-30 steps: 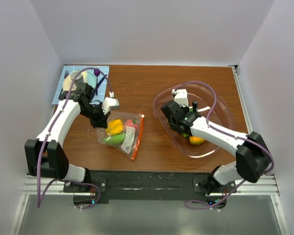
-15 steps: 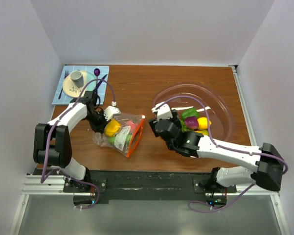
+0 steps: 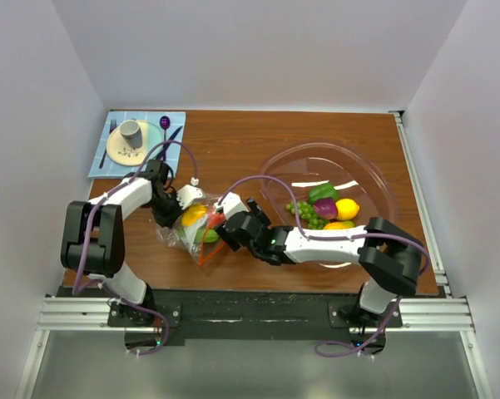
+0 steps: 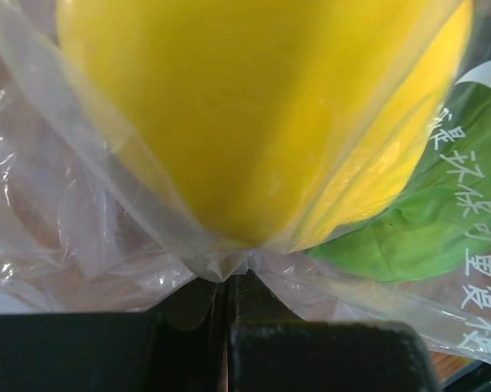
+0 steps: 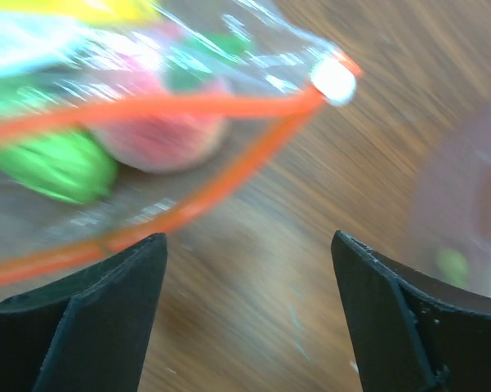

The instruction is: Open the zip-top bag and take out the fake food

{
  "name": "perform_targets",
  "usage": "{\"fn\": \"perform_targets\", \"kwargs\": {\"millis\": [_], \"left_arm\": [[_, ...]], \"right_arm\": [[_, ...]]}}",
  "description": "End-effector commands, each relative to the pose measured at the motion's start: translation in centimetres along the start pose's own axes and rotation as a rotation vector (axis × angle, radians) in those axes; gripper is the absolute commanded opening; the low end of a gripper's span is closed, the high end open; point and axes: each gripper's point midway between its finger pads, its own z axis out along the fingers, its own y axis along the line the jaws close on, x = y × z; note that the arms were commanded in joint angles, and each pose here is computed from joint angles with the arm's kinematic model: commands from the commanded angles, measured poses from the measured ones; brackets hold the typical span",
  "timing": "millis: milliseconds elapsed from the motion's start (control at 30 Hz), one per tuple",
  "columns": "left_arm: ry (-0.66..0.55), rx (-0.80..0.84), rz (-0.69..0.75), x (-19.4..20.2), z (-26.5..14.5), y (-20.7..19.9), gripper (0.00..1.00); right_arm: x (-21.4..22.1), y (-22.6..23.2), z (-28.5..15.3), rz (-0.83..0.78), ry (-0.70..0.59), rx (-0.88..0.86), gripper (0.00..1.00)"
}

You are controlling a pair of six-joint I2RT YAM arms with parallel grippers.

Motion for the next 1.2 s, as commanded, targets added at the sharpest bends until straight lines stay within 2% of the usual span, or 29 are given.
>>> {"fn": "perform_targets", "kwargs": {"millis": [0, 267, 533, 667, 767, 867, 900, 967, 1000, 1033, 1067, 1167], "left_arm": [[0.002, -0.04, 0.05, 0.1, -0.6, 0.2, 0.0], [-0.01, -0.026, 0.055, 0.0, -0.6, -0.1, 0.0], [-0.016, -0.018, 0.057, -0.2, -0.5, -0.1, 0.0], [-0.019, -0.017, 0.065, -0.2, -0.7, -0.4, 0.0], [-0.02, -0.02, 0.066, -0.2, -0.9, -0.4, 0.0], [-0.018, -0.02, 0.067, -0.1, -1.0, -0.5, 0.0], [-0.019, -0.021, 0.068, -0.1, -1.0, -0.5, 0.0], [-0.018, -0.023, 0.068, -0.1, -1.0, -0.5, 0.0], [-0.017, -0.022, 0.068, 0.0, -1.0, -0.5, 0.0], [-0.018, -0.023, 0.066, 0.0, -1.0, -0.5, 0.0], [-0.02, -0.022, 0.068, 0.0, -0.9, -0.5, 0.0], [-0.023, -0.022, 0.068, -0.1, -1.0, -0.5, 0.0]], "right_arm": [[-5.3, 3.7, -0.1, 0.074, -0.142, -0.162, 0.88], [-5.0, 7.1, 1.8, 0.076, -0.102, -0.269, 0.89], [-1.6, 9.4, 4.1, 0.102, 0.016, -0.297, 0.82], [-1.5, 10.4, 4.9, 0.113, -0.001, -0.326, 0.86], [-1.6, 11.3, 5.2, 0.114, -0.002, -0.354, 0.84], [-2.1, 11.7, 5.1, 0.12, -0.004, -0.377, 0.72], [-2.2, 11.7, 4.9, 0.125, -0.002, -0.381, 0.61], [-2.5, 11.5, 4.4, 0.135, -0.005, -0.387, 0.46], [-2.5, 11.3, 4.0, 0.135, -0.002, -0.388, 0.27], [-2.1, 11.2, 3.7, 0.13, 0.003, -0.388, 0.16], [-2.7, 10.8, 3.1, 0.141, -0.012, -0.388, 0.01], [-3.0, 9.6, 1.7, 0.149, -0.026, -0.378, 0.0]]}}
